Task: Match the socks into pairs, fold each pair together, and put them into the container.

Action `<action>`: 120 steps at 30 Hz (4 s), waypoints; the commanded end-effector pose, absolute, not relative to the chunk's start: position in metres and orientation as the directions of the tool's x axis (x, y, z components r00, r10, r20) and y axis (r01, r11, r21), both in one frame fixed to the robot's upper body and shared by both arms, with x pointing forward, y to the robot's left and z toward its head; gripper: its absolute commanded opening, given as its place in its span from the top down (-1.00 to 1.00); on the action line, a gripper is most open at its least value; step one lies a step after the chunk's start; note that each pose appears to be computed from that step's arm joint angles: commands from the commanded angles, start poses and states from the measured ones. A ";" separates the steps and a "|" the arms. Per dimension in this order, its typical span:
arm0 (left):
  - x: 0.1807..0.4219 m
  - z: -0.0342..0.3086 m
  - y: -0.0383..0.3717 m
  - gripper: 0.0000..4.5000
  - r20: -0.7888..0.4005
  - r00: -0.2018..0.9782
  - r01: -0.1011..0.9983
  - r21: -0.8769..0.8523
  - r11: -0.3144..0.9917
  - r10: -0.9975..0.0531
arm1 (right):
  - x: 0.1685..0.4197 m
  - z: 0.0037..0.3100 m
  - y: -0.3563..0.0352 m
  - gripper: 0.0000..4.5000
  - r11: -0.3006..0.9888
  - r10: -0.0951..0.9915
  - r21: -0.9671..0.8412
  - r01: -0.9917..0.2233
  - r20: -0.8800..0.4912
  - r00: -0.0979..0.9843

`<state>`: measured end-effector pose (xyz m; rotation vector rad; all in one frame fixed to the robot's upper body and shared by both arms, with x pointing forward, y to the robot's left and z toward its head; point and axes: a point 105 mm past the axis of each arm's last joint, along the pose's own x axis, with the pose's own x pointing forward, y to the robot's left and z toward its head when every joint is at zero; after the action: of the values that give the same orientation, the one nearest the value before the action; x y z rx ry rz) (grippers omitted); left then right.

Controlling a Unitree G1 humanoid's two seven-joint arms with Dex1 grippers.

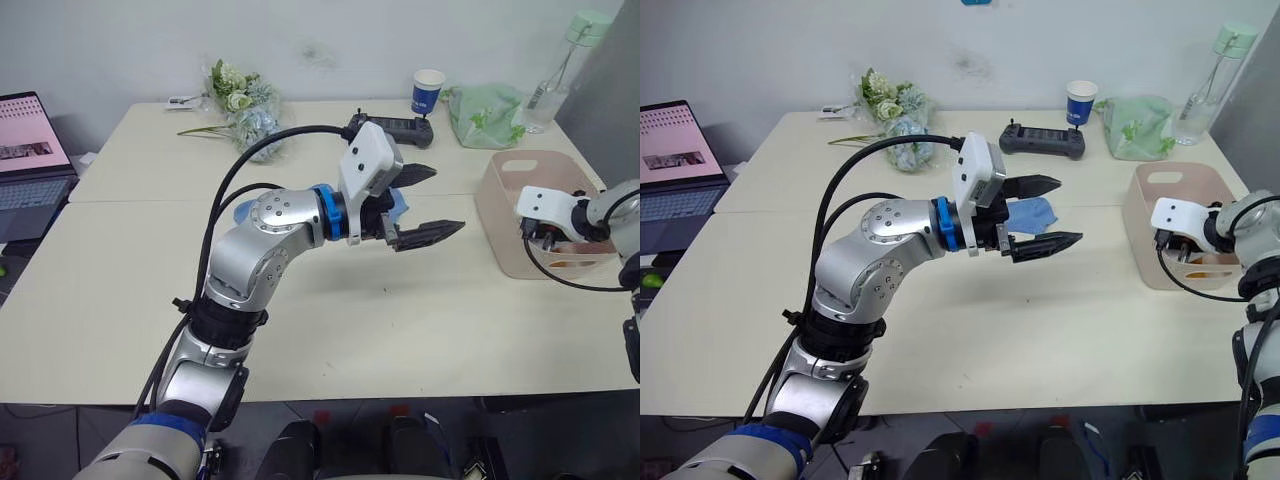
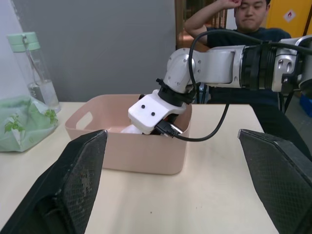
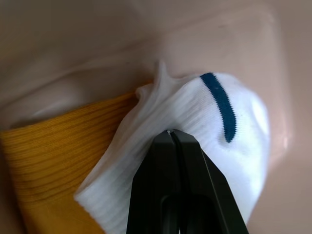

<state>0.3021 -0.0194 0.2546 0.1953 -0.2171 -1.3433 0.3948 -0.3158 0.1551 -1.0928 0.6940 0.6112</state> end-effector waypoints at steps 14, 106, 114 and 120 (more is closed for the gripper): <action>0.334 0.250 0.047 -1.00 0.085 0.476 0.801 0.371 0.471 -0.875 | 0.415 0.282 -0.285 0.56 0.359 0.227 -0.870 -0.339 -0.271 0.935; 0.331 0.098 0.119 -1.00 -0.284 0.651 0.706 0.568 0.423 -0.704 | 0.292 0.133 -0.118 0.99 0.531 0.824 0.211 -0.821 -0.357 0.441; 0.372 0.101 0.109 -1.00 -0.214 0.718 0.567 0.731 0.379 -0.662 | 0.282 0.127 -0.128 0.99 0.539 0.820 0.251 -0.804 -0.373 0.433; 0.382 0.099 0.106 -0.32 -0.206 0.712 0.571 0.726 0.382 -0.672 | 0.285 0.125 -0.129 1.00 0.550 0.816 0.253 -0.796 -0.363 0.449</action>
<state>0.3784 0.1031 0.0958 0.8573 -0.1179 -0.8123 0.2846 -0.1296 0.1157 0.0420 0.5261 0.9873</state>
